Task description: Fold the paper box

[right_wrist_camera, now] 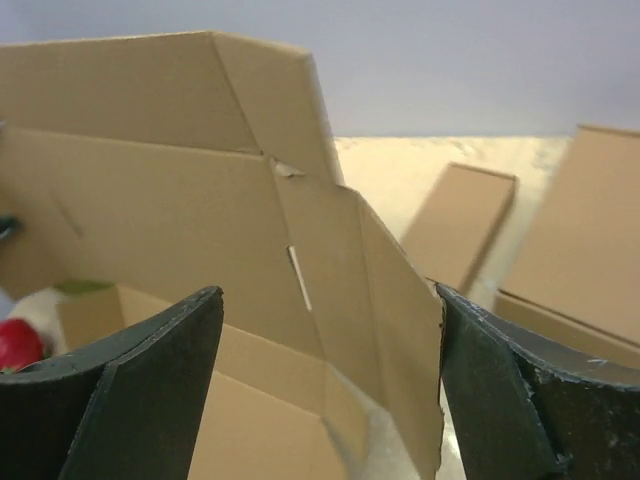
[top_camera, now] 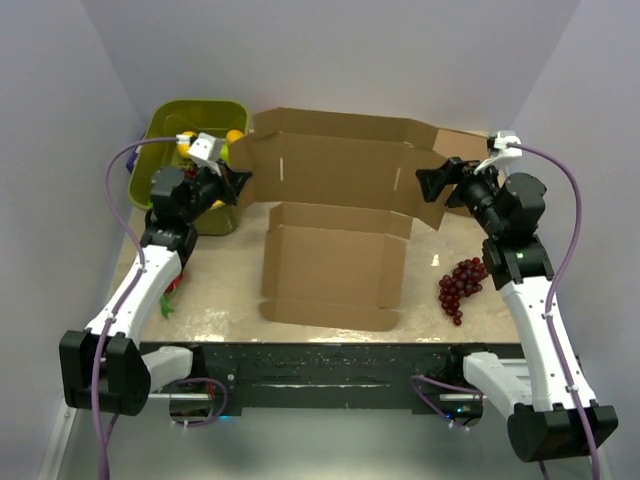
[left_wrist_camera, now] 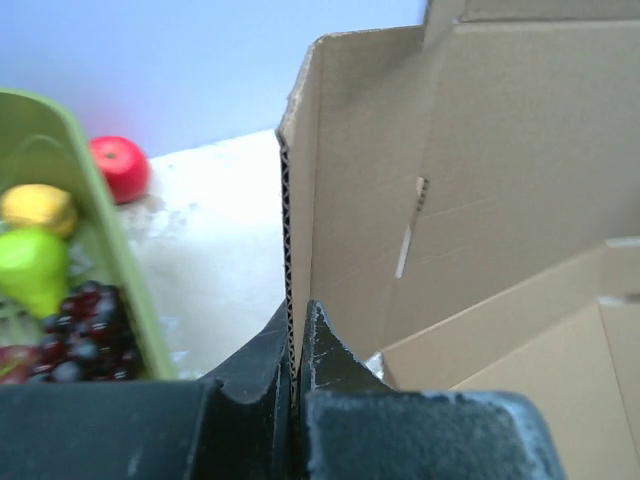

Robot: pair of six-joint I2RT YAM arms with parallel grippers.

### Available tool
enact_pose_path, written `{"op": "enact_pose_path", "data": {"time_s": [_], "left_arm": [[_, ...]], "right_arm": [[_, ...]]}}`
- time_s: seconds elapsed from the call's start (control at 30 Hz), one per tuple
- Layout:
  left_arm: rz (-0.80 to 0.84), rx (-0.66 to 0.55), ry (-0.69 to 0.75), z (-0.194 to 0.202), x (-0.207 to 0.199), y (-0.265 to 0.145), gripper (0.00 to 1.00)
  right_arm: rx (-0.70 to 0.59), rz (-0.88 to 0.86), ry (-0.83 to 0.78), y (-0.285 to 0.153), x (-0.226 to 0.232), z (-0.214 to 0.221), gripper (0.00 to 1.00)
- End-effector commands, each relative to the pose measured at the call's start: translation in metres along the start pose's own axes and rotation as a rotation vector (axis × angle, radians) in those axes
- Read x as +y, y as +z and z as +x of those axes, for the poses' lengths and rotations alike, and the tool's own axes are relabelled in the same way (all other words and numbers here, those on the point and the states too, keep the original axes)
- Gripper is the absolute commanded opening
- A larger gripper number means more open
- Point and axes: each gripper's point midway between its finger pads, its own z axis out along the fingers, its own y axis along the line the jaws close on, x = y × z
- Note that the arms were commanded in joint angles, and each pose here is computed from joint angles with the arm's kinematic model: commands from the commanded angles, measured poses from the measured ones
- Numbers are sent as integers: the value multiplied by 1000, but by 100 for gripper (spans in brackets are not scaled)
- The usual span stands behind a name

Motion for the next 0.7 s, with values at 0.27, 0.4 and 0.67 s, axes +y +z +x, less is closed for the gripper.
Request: {"op": "enact_pose_path", "data": {"time_s": [0.27, 0.4, 0.67], "left_arm": [[0, 12, 38, 22, -23, 15, 0], [6, 17, 82, 25, -34, 16, 0], [2, -4, 200, 22, -54, 10, 0]], "right_arm": [[-117, 117, 332, -30, 3, -31, 96], [-129, -39, 500, -30, 35, -43, 96], [-88, -129, 631, -23, 54, -50, 98]]}}
